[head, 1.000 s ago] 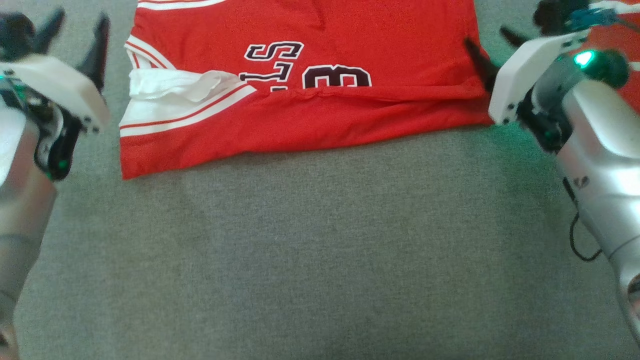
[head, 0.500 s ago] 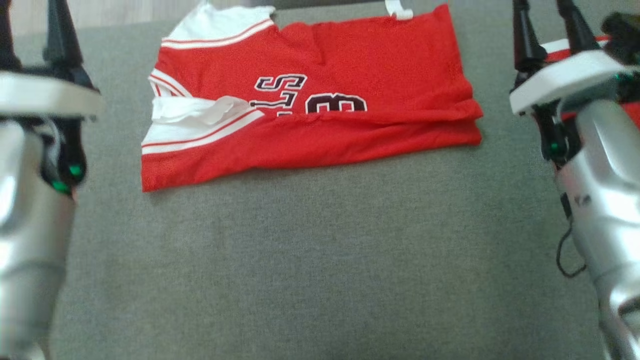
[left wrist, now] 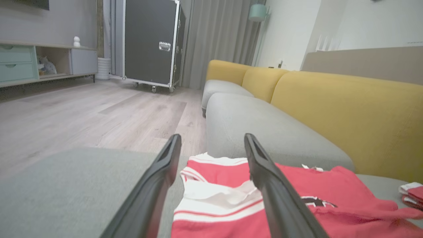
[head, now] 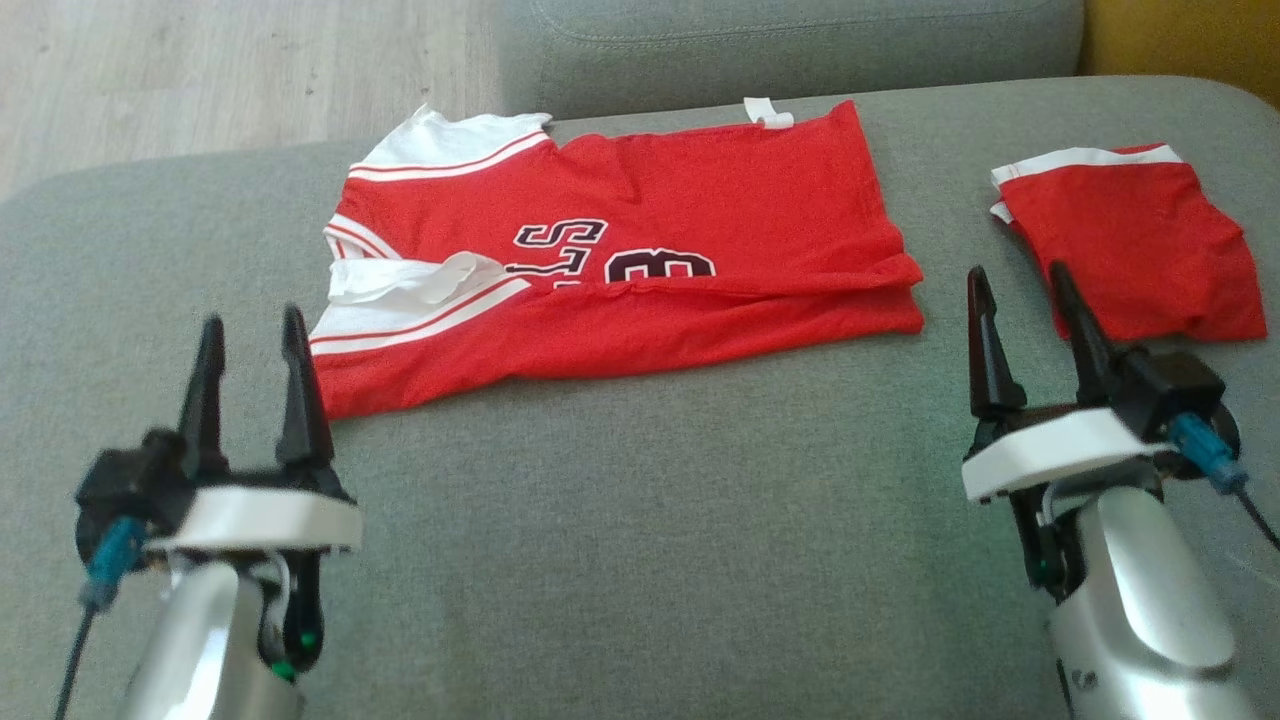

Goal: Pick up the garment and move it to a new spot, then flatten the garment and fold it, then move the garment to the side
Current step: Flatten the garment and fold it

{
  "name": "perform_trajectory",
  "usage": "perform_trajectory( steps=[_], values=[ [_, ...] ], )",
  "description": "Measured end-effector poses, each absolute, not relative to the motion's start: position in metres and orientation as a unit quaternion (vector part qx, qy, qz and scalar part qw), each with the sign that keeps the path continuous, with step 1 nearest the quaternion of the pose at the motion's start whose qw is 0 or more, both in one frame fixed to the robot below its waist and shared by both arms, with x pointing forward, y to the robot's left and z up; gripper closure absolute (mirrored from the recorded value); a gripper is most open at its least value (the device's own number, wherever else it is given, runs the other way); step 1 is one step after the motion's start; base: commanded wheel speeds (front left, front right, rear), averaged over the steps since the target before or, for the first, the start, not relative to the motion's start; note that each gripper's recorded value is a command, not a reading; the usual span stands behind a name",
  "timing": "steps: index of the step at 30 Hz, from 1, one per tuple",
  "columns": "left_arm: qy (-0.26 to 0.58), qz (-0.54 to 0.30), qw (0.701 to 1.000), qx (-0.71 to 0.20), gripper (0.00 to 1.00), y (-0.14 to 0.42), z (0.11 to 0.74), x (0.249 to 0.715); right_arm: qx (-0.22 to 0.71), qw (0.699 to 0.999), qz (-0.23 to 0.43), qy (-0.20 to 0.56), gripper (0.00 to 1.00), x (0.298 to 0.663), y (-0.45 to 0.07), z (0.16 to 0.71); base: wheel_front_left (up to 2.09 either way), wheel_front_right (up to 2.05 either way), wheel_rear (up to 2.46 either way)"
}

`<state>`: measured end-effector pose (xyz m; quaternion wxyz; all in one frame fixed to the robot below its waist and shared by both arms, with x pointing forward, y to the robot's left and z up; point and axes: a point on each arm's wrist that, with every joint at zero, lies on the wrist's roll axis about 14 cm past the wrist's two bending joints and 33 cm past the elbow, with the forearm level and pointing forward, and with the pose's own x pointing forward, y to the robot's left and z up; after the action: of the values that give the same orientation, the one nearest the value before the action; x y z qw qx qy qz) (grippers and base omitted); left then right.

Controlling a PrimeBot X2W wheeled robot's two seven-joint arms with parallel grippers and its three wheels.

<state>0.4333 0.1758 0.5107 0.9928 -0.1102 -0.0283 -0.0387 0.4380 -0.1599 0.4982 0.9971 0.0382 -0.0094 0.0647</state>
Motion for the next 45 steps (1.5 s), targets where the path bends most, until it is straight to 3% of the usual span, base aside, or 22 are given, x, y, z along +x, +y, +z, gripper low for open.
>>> perform_trajectory(
  steps=[7, 20, 30, 31, 32, 33, 39, 45],
  values=[
    [0.026, -0.038, 0.994, -0.099, 0.00, 0.176, 0.474, 0.430, 0.053, 0.996, 0.064, -0.009, 0.00, 0.434, -0.158, 0.495, 0.00, 0.00, 0.00],
    [0.232, -0.012, 0.971, -0.049, 0.00, 0.193, 0.377, 0.455, 0.058, 0.996, 0.066, 0.003, 0.00, 0.448, -0.159, 0.482, 0.00, 0.00, 0.00],
    [0.295, -0.006, 0.955, -0.040, 0.00, 0.194, 0.350, 0.467, 0.059, 0.996, 0.060, 0.002, 0.00, 0.452, -0.165, 0.480, 0.00, 0.00, 0.00],
    [0.300, -0.006, 0.953, -0.040, 0.08, 0.194, 0.348, 0.467, 0.059, 0.996, 0.059, -0.001, 0.00, 0.453, -0.165, 0.482, 0.00, 0.00, 0.00],
    [0.304, -0.008, 0.952, -0.042, 0.57, 0.193, 0.347, 0.468, 0.059, 0.997, 0.059, -0.004, 0.00, 0.454, -0.166, 0.484, 0.00, 0.00, 0.00],
    [0.307, -0.012, 0.950, -0.045, 0.99, 0.192, 0.346, 0.468, 0.059, 0.997, 0.058, -0.007, 0.00, 0.455, -0.167, 0.486, 0.00, 0.00, 0.00],
    [0.282, -0.018, 0.958, -0.053, 1.00, 0.189, 0.356, 0.474, 0.056, 0.998, 0.034, -0.012, 0.00, 0.458, -0.182, 0.488, 0.00, 0.00, 0.00],
    [0.187, -0.020, 0.980, -0.060, 1.00, 0.190, 0.390, 0.484, 0.042, 0.997, 0.029, 0.062, 0.00, 0.460, -0.185, 0.462, 0.00, 0.00, 0.00]
  ],
)
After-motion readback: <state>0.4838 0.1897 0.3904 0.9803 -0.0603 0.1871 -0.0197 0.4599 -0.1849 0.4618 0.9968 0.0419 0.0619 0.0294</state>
